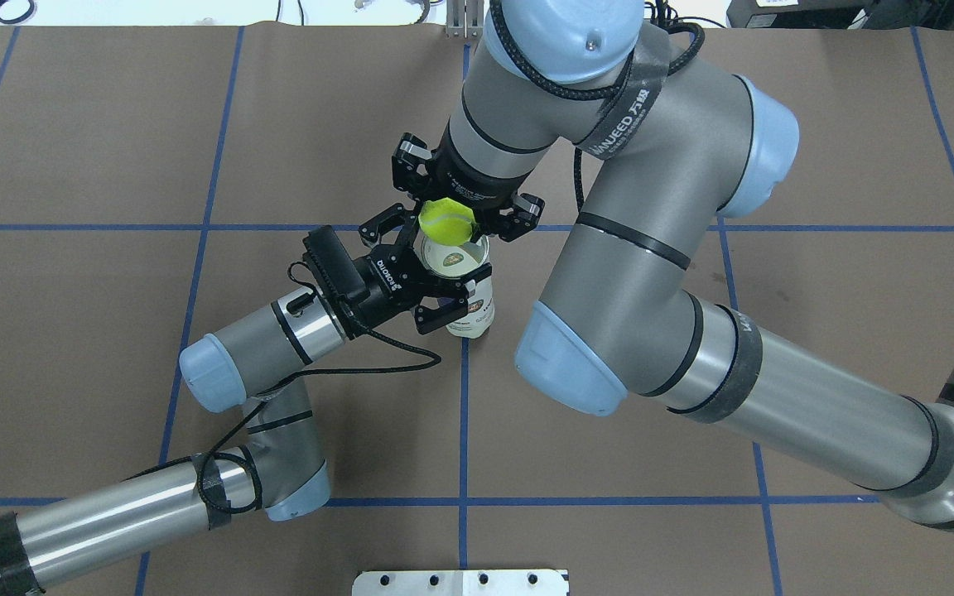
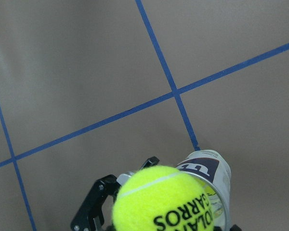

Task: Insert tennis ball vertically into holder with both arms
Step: 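Carry the second ball with the right gripper above the can, then push the ball down into the can and open the right gripper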

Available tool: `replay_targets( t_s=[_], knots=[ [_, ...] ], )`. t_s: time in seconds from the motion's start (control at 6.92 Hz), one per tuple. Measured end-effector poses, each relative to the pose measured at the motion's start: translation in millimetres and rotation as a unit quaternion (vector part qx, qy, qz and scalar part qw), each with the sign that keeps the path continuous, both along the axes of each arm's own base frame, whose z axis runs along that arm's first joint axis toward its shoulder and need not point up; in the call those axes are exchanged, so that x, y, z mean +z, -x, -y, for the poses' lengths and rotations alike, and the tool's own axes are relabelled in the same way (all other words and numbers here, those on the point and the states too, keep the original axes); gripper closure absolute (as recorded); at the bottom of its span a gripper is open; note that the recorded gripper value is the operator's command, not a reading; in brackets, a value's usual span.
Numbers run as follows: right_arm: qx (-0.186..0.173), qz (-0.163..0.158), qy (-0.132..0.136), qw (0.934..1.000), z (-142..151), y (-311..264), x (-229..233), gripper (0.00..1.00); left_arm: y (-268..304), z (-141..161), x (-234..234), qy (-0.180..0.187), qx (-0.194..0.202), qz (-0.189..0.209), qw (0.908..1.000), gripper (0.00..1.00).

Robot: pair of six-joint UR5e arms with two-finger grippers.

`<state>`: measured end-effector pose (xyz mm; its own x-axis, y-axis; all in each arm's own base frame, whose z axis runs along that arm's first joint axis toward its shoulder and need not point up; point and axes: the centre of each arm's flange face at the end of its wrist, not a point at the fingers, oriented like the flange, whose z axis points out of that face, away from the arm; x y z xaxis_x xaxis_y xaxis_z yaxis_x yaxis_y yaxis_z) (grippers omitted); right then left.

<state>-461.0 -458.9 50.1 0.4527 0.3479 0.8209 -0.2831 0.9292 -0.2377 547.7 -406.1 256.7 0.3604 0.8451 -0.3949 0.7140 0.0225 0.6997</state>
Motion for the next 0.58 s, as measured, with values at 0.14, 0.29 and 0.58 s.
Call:
replay_targets(
  t_s=[0.14, 0.29, 0.58],
  knots=[
    [0.0, -0.001, 0.0, 1.0, -0.5, 0.4, 1.0, 0.98, 0.0, 0.0, 0.1, 0.0, 0.0, 0.0, 1.0, 0.07],
    [-0.001, -0.001, 0.001, 1.0, -1.1, 0.5, 2.9, 0.42, 0.0, 0.0, 0.1, 0.0, 0.0, 0.0, 1.0, 0.07],
    [-0.003, -0.003, 0.001, 1.0, -4.4, 2.2, 7.2, 0.01, 0.3, 0.2, 0.1, 0.0, 0.0, 0.0, 1.0, 0.07]
  ],
)
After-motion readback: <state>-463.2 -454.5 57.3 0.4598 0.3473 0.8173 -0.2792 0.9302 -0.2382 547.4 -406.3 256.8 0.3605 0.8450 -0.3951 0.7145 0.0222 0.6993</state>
